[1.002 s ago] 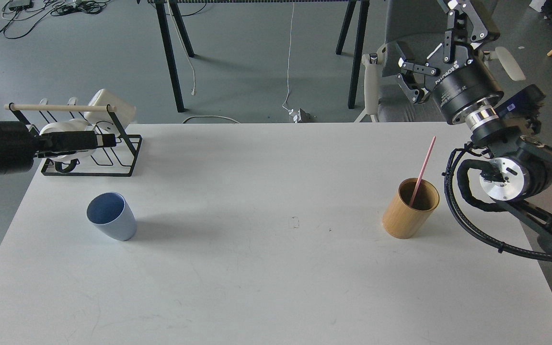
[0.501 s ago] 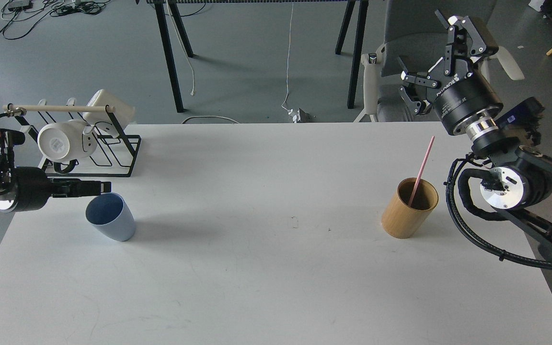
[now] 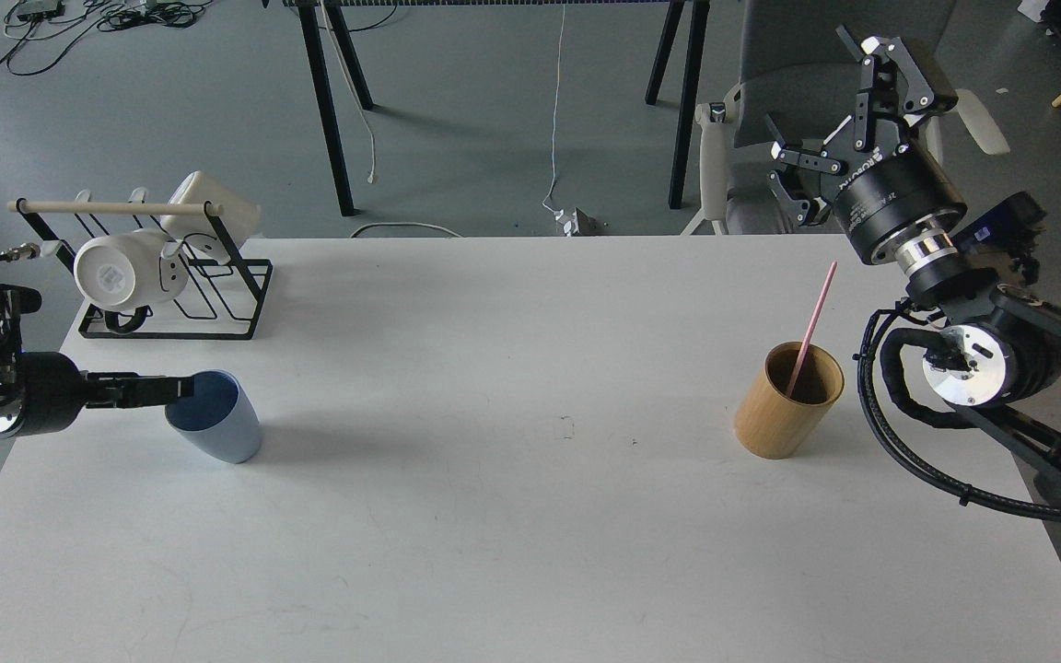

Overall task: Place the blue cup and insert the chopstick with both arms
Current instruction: 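Grasp the blue cup rim with the left gripper, then lift the blue cup with the left gripper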

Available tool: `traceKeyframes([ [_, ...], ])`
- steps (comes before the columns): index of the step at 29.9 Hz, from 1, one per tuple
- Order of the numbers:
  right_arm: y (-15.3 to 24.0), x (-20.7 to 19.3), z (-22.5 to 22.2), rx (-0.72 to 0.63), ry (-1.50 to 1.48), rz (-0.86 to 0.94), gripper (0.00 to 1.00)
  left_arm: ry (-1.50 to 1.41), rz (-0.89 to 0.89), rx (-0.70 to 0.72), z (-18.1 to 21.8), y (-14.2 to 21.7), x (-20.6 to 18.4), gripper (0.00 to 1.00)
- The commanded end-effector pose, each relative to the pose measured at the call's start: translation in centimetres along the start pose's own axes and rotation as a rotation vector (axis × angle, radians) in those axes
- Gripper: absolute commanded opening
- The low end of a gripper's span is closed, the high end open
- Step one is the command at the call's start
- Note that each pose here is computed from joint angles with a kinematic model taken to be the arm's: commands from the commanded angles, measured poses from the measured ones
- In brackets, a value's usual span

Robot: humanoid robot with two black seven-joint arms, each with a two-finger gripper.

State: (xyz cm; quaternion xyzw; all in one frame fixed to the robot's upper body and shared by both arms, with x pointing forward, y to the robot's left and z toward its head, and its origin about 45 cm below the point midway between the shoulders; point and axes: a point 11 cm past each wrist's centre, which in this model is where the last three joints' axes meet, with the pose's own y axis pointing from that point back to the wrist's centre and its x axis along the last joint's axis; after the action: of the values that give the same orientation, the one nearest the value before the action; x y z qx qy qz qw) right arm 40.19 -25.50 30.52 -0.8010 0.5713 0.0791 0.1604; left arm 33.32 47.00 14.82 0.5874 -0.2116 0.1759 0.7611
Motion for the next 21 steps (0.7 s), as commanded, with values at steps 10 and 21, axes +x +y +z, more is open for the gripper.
traceKeyframes([
  [10,0.58,0.67,0.45,-0.013,0.002,0.017,0.94,0.007,-0.002,-0.003,0.02,-0.18,-0.36,0.64],
  [21,0.73,0.94,0.51,-0.017,0.006,0.024,0.94,-0.014,0.053,-0.023,0.62,-0.38,0.29,0.07],
])
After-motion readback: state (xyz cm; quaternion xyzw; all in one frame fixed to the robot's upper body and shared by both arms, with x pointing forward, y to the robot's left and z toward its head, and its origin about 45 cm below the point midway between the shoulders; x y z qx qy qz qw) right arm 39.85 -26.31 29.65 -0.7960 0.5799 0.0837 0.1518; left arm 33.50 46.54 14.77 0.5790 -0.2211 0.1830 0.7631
